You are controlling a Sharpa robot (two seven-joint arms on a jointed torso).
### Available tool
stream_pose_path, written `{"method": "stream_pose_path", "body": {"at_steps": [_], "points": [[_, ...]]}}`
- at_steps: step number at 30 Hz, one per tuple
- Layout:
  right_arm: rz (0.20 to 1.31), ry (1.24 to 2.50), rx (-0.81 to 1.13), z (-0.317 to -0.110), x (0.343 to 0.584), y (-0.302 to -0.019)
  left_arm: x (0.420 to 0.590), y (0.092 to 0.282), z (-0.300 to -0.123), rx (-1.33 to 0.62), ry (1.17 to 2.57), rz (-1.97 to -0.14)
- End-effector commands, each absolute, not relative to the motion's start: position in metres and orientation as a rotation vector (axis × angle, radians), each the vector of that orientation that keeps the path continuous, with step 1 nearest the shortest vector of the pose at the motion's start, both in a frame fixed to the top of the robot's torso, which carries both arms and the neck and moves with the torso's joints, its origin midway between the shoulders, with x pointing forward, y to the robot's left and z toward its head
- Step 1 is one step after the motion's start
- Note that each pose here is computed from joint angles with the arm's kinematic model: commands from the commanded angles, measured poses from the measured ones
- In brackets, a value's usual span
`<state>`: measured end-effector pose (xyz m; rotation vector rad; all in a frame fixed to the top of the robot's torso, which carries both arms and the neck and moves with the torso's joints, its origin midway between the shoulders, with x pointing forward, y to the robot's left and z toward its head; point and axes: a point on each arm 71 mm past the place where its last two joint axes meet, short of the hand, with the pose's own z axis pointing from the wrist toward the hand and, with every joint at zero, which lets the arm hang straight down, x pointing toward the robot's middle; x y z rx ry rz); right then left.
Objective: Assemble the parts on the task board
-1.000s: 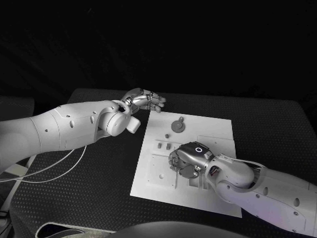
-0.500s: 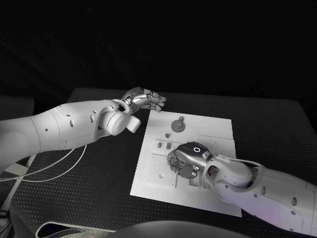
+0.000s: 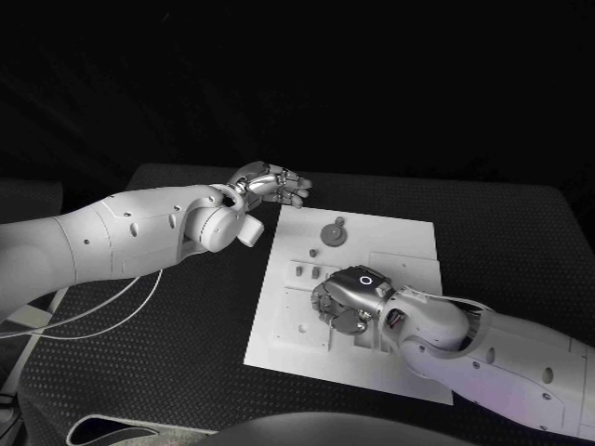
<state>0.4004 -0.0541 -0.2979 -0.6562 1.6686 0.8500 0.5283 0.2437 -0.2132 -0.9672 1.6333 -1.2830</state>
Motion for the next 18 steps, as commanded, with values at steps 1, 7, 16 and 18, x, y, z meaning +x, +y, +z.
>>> {"method": "stream_pose_path", "body": {"at_steps": [1,7,16,18], "points": [[0.816,1.731,-0.691,-0.307,0.399,-0.057,0.528,0.241,-0.212,-0.964,1.639,-1.302],[0.857,1.724,-0.626,-0.305,0.402,-0.061,0.528,0.242,-0.211,-0.965,1.638,-1.300],[0.868,1.698,-0.601,-0.301,0.402,-0.066,0.529,0.242,-0.211,-0.964,1.635,-1.299],[0.867,1.694,-0.598,-0.299,0.403,-0.069,0.529,0.243,-0.211,-0.964,1.635,-1.298]]}}
